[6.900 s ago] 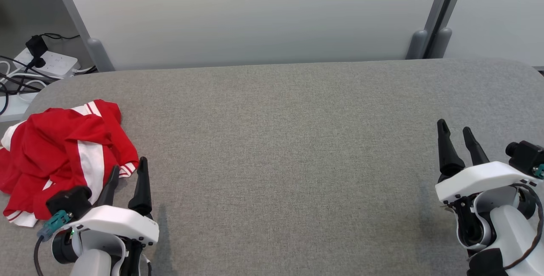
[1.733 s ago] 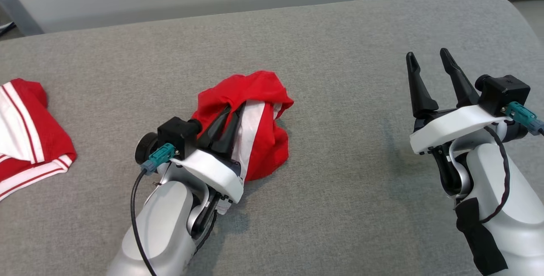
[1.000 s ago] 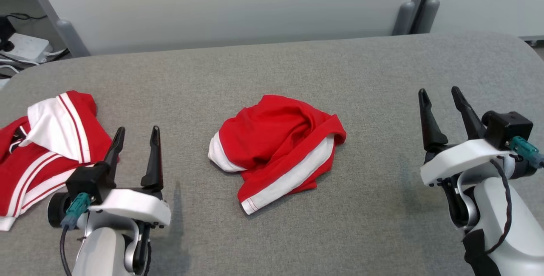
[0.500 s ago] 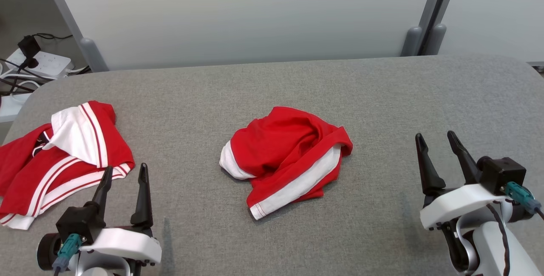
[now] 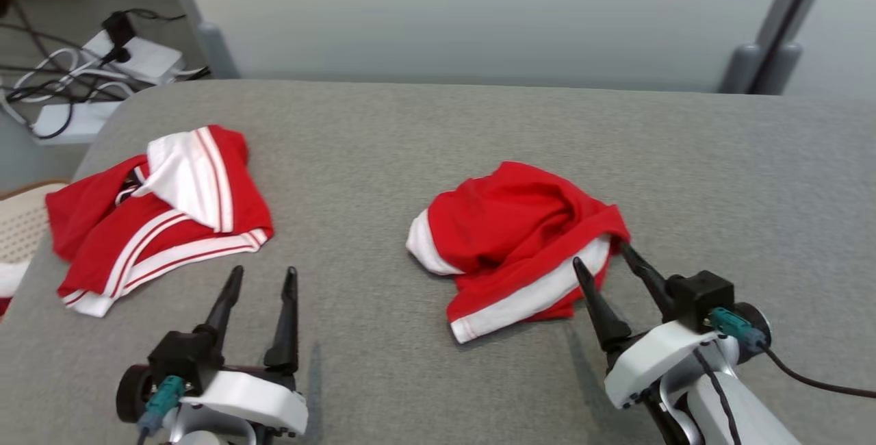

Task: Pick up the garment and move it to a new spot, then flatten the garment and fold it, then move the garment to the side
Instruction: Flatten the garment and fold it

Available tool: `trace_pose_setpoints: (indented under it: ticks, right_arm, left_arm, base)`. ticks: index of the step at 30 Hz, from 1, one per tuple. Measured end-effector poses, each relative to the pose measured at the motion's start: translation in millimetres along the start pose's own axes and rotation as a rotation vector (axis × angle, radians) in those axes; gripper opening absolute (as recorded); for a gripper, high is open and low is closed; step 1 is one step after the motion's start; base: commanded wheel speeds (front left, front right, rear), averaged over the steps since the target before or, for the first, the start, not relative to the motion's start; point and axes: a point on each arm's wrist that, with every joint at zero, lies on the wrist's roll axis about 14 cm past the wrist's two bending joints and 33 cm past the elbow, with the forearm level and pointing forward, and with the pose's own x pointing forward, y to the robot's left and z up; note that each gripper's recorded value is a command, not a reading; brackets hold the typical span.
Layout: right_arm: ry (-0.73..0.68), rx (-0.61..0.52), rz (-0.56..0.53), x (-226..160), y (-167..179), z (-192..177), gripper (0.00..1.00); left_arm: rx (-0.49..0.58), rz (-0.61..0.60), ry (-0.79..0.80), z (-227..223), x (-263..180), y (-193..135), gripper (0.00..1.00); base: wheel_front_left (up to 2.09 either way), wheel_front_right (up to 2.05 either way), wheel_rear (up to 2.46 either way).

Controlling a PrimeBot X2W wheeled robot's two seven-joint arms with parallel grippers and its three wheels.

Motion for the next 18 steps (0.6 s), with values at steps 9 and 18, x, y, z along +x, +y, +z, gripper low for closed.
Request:
trace_pose_setpoints:
  ticks: [9,18]
  right_arm:
    - [0.104,0.019,0.07,34,19,-30,1.0]
    - [0.119,0.089,0.052,47,17,-40,1.0]
  left_arm:
    - [-0.019,0.043,0.026,-7,-22,11,1.0]
    - [-0.042,-0.004,0.064,-19,-27,-2,1.0]
  base:
    - [0.0,0.0,0.0]
    - [0.0,0.0,0.0]
